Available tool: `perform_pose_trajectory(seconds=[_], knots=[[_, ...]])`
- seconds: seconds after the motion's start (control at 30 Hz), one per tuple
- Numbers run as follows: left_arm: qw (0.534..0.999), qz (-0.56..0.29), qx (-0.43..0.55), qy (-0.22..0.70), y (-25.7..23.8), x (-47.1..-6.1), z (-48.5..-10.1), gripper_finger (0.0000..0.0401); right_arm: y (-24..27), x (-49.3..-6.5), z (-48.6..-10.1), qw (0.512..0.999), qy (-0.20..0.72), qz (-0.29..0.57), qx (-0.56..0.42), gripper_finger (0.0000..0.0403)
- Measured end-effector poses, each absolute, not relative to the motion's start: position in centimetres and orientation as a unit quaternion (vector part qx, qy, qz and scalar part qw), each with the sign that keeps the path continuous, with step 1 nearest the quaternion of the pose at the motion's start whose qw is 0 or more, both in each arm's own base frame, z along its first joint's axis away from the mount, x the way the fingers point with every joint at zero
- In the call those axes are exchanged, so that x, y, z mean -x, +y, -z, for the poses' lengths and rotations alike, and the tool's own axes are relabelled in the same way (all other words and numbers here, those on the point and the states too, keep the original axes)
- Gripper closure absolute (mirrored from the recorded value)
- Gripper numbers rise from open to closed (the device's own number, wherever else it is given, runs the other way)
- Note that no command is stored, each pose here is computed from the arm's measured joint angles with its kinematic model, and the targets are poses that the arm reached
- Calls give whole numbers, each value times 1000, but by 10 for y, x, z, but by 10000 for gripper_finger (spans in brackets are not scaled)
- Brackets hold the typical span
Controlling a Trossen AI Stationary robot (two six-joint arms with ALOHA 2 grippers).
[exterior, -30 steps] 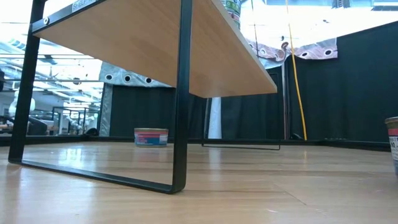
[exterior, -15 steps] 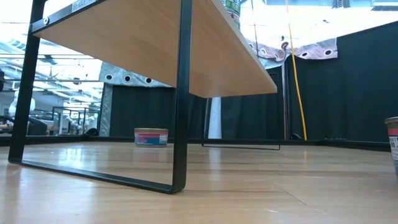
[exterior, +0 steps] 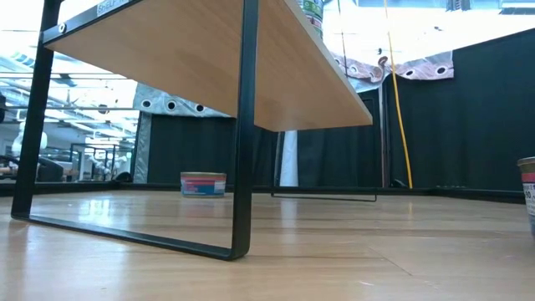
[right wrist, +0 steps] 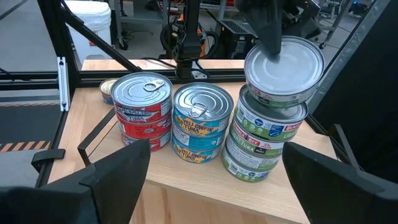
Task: Stack canned seafood by type on shelf
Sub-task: Stack the green tuna can on top of the other green tuna can, then put the blue-pink tuna can on the shelf
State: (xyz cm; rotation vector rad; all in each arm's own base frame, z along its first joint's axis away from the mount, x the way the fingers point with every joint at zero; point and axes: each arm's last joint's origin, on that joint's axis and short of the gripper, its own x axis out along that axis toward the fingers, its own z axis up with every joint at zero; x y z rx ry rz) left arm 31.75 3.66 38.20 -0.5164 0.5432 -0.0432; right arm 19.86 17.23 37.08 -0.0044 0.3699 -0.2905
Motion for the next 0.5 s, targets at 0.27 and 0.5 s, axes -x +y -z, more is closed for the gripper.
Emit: perform_pose_trajectory(seconds=[0.27, 0.5], knots=[[942, 18, 241, 235, 38, -320, -387, 152, 172, -199, -371, 972, 183, 144, 2, 46], [950, -2, 216, 227, 40, -321, -388, 152, 172, -199, -371, 972, 182, 147, 3, 46]])
